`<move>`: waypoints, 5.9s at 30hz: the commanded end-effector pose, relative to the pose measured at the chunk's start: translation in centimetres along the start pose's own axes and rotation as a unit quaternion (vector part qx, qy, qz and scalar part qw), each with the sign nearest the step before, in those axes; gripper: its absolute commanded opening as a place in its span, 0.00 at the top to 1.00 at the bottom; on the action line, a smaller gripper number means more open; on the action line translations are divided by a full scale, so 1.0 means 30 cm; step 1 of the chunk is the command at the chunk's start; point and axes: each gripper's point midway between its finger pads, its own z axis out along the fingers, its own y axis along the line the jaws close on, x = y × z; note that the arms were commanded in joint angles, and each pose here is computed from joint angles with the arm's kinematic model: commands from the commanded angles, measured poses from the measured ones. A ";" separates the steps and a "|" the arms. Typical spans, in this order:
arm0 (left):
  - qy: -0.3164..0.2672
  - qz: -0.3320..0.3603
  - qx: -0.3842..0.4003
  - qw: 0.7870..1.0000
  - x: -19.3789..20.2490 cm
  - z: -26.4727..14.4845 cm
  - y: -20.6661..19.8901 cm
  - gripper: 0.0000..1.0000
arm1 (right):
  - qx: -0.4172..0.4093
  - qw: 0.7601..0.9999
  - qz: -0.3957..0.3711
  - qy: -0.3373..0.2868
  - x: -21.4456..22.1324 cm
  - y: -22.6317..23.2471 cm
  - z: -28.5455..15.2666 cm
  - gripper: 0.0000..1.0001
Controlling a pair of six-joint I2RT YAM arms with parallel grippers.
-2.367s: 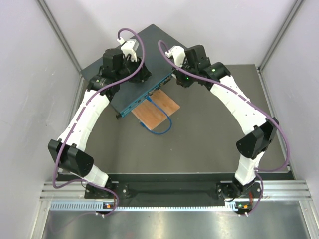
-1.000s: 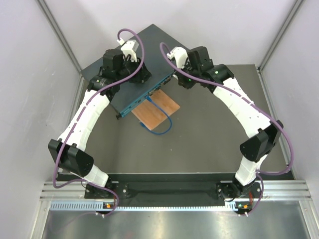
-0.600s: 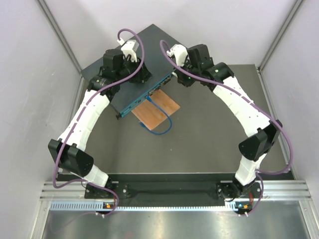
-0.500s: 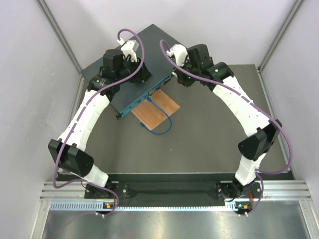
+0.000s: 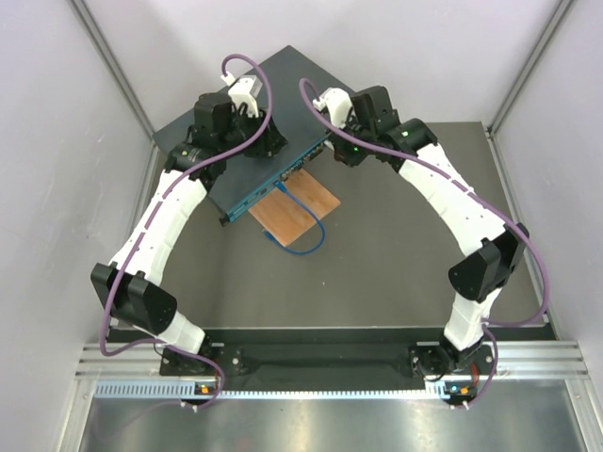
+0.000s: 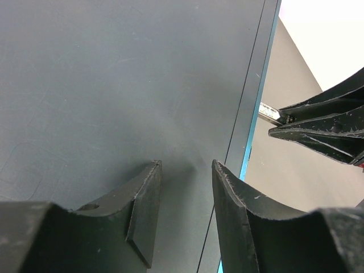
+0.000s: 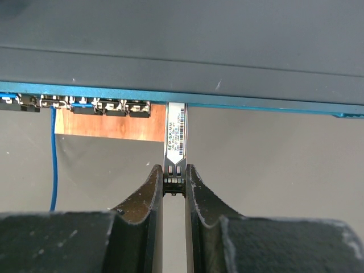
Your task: Insert the plug into the switch port
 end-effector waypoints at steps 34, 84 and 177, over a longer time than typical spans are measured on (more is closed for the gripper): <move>-0.009 -0.005 0.009 1.000 -0.008 0.012 -0.001 0.54 | 0.021 0.996 0.008 -0.084 -0.155 -0.095 -0.049 1.00; -0.005 -0.023 0.012 1.000 -0.002 0.024 0.004 0.54 | 0.008 0.991 -0.009 -0.130 -0.186 -0.033 -0.053 0.52; 0.003 -0.024 0.028 0.999 0.003 0.045 0.017 0.50 | -0.033 0.977 0.108 -0.182 -0.165 -0.179 -0.137 0.56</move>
